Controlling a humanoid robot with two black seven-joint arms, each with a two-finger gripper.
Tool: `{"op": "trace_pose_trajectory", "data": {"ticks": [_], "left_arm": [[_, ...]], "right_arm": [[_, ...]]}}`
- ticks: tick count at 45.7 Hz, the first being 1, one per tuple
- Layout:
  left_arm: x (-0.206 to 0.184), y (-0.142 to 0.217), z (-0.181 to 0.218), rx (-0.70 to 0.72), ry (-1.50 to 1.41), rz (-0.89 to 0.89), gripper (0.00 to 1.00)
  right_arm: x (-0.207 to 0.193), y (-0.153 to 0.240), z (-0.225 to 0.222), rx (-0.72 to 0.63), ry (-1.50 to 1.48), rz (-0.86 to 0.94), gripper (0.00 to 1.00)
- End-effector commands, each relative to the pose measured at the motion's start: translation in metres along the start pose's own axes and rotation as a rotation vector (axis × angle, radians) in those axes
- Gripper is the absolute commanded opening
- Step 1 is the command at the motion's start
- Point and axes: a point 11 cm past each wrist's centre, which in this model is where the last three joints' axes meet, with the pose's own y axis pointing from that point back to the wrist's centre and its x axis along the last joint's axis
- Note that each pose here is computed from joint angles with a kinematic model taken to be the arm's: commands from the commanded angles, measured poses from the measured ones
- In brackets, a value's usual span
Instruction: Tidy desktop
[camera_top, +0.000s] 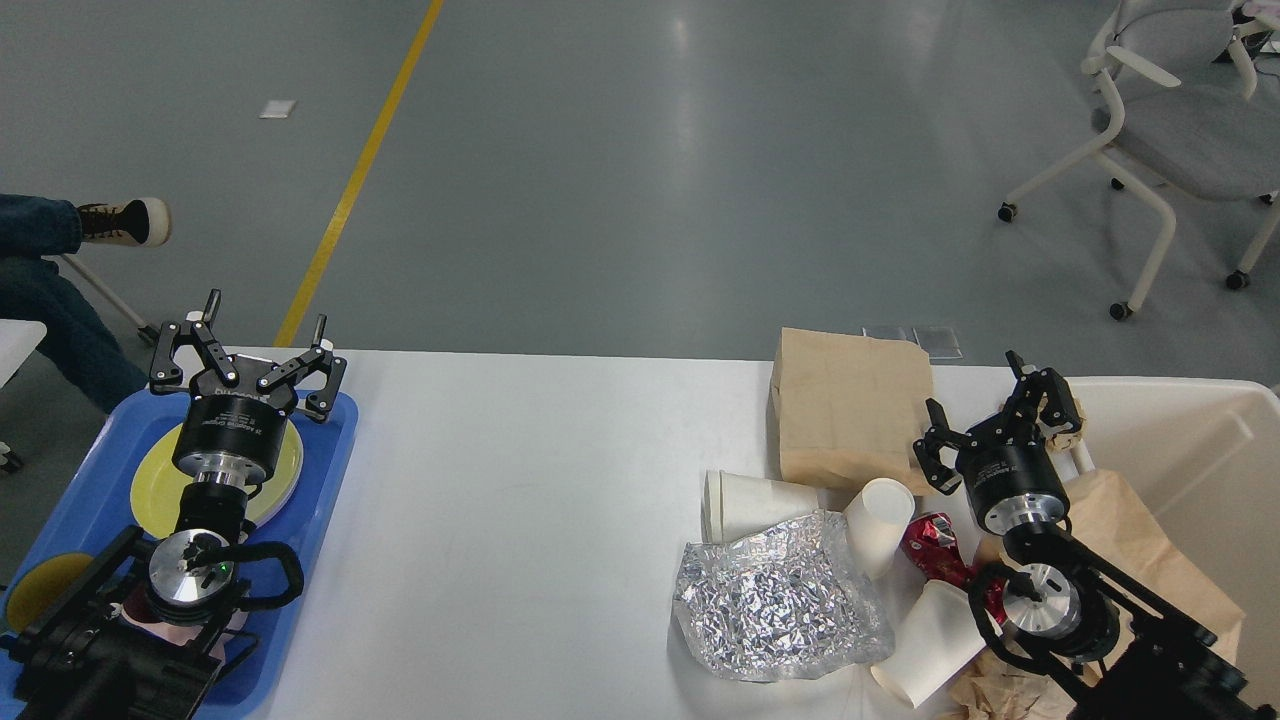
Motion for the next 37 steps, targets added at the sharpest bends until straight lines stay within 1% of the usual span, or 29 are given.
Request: {"op": "trace_pose_trajectory", "data": {"ticks": [1, 12, 37], "left_arm": [[0.011, 0.006, -0.019, 0.008, 0.034, 0.034, 0.96], [0.019, 0.018, -0.02, 0.005, 0.069, -0.015, 0.96], [0.02, 0.017, -0.02, 0.003, 0.077, -0.022, 0.96]], "right_arm": [[0.0, 0.0, 0.0, 0.0, 0.001, 0.0, 1.0], [0.001, 0.0, 0.0, 0.0, 0.002, 0.001, 1.0], [0.0, 0.0, 0.0, 0.001, 0.0, -0.001, 1.0]]}}
